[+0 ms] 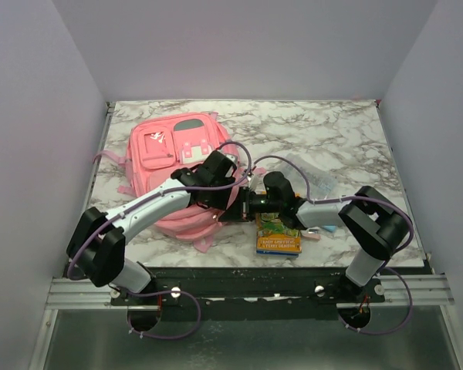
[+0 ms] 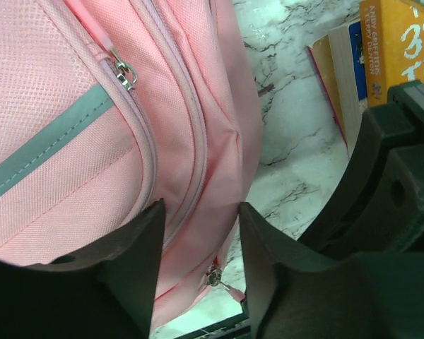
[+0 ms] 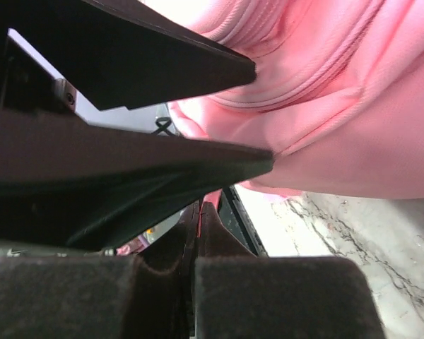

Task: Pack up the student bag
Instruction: Unzip the student bag at the center of the board.

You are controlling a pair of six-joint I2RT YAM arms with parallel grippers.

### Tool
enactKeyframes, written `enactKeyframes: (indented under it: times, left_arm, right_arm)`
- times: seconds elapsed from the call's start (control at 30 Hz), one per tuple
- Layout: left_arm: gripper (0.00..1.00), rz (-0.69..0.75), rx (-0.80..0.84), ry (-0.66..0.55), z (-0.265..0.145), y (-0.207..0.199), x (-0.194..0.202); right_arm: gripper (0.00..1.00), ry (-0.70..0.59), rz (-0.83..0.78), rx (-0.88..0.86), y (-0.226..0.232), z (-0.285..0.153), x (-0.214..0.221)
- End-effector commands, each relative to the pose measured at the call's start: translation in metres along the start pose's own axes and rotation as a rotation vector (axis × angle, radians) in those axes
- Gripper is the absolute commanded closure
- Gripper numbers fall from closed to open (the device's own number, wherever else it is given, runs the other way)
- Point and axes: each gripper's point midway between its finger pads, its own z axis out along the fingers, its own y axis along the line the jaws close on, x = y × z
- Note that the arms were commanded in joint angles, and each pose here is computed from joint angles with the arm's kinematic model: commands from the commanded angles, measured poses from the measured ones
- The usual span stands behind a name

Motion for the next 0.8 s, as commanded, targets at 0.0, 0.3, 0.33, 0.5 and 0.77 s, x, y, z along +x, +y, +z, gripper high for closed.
enactKeyframes:
  times: [0.0,0.3,0.33,0.5,0.77]
  left_arm:
    - [0.57,-0.017,-0.037,-0.009,0.006,0.002,-0.003]
    - [0.72,-0.048,0.006,-0.112,-0.009,-0.006,-0.024]
    - [0.71,-0.05,0.021,-0.125,-0.013,-0.008,-0.025]
    - [0.42,-0.084,0.056,-0.206,-0.042,-0.008,-0.03]
    - [0.11,-0.168,0.127,-0.355,-0.1,-0.002,-0.018]
  right_arm:
    - [0.99,-0.002,-0.027,-0.094,0.015,-0.005,0.007]
    - [0.61,-0.051,0.035,0.021,-0.026,-0.024,-0.002]
    - [0.56,-0.077,0.037,0.041,-0.027,-0.028,-0.007]
    - [0.55,-0.138,0.077,0.135,-0.027,-0.032,-0.035]
    - [0.57,-0.166,0.153,0.125,-0.029,-0.016,-0.061]
